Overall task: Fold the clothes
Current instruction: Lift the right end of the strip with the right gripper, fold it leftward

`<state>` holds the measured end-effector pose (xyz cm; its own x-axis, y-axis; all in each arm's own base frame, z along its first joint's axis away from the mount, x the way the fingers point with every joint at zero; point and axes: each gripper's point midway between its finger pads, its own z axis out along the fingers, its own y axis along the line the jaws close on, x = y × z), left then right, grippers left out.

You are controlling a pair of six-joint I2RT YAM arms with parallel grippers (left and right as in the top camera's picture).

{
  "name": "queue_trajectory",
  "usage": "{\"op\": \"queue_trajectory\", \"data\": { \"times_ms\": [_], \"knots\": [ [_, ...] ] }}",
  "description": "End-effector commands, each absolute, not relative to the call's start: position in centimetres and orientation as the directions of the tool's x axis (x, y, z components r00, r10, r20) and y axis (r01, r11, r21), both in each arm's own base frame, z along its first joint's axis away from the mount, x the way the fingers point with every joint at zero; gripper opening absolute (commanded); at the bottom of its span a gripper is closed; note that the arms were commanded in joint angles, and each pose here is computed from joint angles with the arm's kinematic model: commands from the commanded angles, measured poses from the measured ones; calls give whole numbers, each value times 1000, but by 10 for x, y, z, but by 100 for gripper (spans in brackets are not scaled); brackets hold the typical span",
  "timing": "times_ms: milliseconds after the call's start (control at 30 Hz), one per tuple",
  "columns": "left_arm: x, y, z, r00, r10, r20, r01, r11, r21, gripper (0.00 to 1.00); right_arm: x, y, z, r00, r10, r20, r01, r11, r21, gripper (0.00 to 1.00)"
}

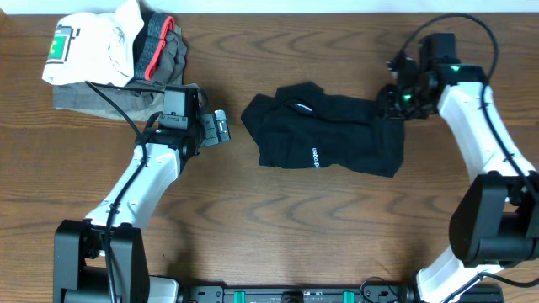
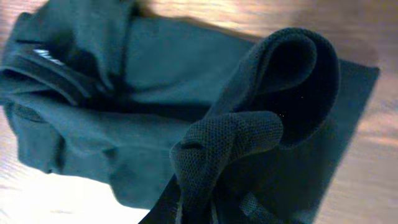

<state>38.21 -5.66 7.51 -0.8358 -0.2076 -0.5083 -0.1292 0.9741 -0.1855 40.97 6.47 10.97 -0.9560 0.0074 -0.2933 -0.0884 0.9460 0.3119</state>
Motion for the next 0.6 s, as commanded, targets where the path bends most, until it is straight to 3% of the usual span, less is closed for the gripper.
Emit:
{"op": "queue_trajectory", "data": {
  "times_ms": [0, 367, 400, 500, 567],
  "knots": [
    [388, -56, 86, -822, -209, -530, -125, 974, -190, 98, 414, 91, 123, -942, -24, -334, -140, 934, 327, 8],
    [388, -56, 86, -822, -208, -530, -124, 974, -190, 98, 408, 121, 121, -935, -96, -341, -199, 939, 281, 9],
    [388, -56, 86, -822, -208, -530, -124, 974, -190, 98, 408, 123, 121, -934, -101, -343, -204, 938, 280, 13],
    [388, -56, 86, -822, -208, -531, -124, 974, -190, 98, 407, 130, 121, -930, -115, -348, -220, 934, 281, 49],
    [388, -56, 86, -822, -208, -530, -124, 974, -190, 98, 407, 134, 122, -928, -121, -353, -231, 930, 287, 57]
  ]
}}
